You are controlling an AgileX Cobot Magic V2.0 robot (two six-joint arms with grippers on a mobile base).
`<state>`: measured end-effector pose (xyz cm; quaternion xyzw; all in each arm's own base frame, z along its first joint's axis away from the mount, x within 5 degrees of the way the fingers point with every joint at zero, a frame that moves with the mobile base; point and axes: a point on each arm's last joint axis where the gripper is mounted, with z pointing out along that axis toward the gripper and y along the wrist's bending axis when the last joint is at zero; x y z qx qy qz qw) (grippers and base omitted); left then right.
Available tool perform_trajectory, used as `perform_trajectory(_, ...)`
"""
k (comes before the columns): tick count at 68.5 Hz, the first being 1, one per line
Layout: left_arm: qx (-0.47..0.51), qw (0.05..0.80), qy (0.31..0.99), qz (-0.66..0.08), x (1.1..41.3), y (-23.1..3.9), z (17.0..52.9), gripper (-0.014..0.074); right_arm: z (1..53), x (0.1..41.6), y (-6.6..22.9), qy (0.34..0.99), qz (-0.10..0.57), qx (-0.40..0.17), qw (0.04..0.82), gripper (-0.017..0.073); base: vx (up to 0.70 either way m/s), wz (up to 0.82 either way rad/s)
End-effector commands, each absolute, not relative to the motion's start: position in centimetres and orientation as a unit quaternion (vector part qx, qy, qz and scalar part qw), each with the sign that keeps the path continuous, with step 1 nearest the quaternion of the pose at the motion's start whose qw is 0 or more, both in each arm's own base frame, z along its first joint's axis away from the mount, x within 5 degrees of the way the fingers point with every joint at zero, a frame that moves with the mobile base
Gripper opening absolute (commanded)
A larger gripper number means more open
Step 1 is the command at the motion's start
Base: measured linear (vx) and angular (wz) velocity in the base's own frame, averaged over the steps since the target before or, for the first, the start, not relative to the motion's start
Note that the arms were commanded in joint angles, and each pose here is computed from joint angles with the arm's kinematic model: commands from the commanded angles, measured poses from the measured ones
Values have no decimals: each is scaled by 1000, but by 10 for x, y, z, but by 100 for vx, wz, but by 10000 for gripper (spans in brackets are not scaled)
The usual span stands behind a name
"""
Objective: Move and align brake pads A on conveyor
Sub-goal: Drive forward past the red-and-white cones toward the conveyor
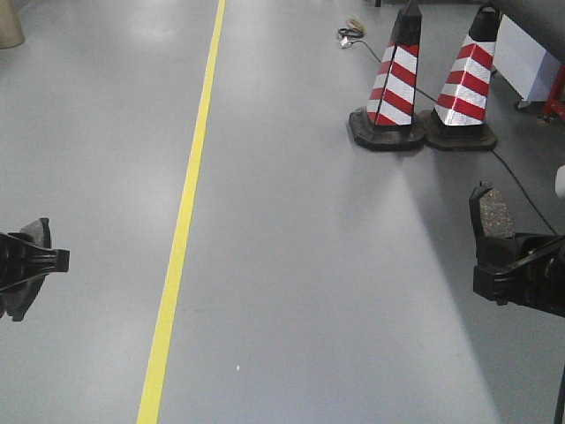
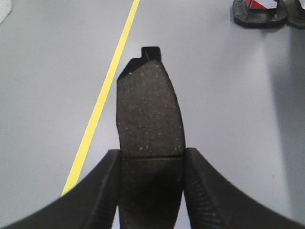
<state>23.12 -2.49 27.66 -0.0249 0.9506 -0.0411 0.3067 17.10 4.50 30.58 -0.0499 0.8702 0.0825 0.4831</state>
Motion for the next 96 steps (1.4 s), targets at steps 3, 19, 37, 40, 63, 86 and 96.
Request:
perform_trajectory(3,-27,360,931,-51,235,-26,294,76,325,174,46,836,92,-54,539,96,56,-3)
perform_trajectory(19,-27,360,931,-51,235,-26,294,76,325,174,46,836,92,-54,539,96,56,-1)
perform_trajectory(37,-27,360,931,-51,235,-26,294,76,325,174,46,836,92,-54,539,96,57,1)
perform_trajectory(40,-27,360,931,-51,235,-26,294,76,325,174,46,836,92,-54,539,96,57,-1)
perform_trajectory(63,-27,360,931,-51,235,-26,294,76,325,174,46,836,92,-54,539,96,56,-3)
perform_trajectory(86,-27,360,931,-51,235,-26,294,76,325,174,46,836,92,-54,539,96,55,0)
perform_trajectory(96,-27,360,931,-51,235,-26,294,76,325,174,46,836,92,-54,539,96,53,-1)
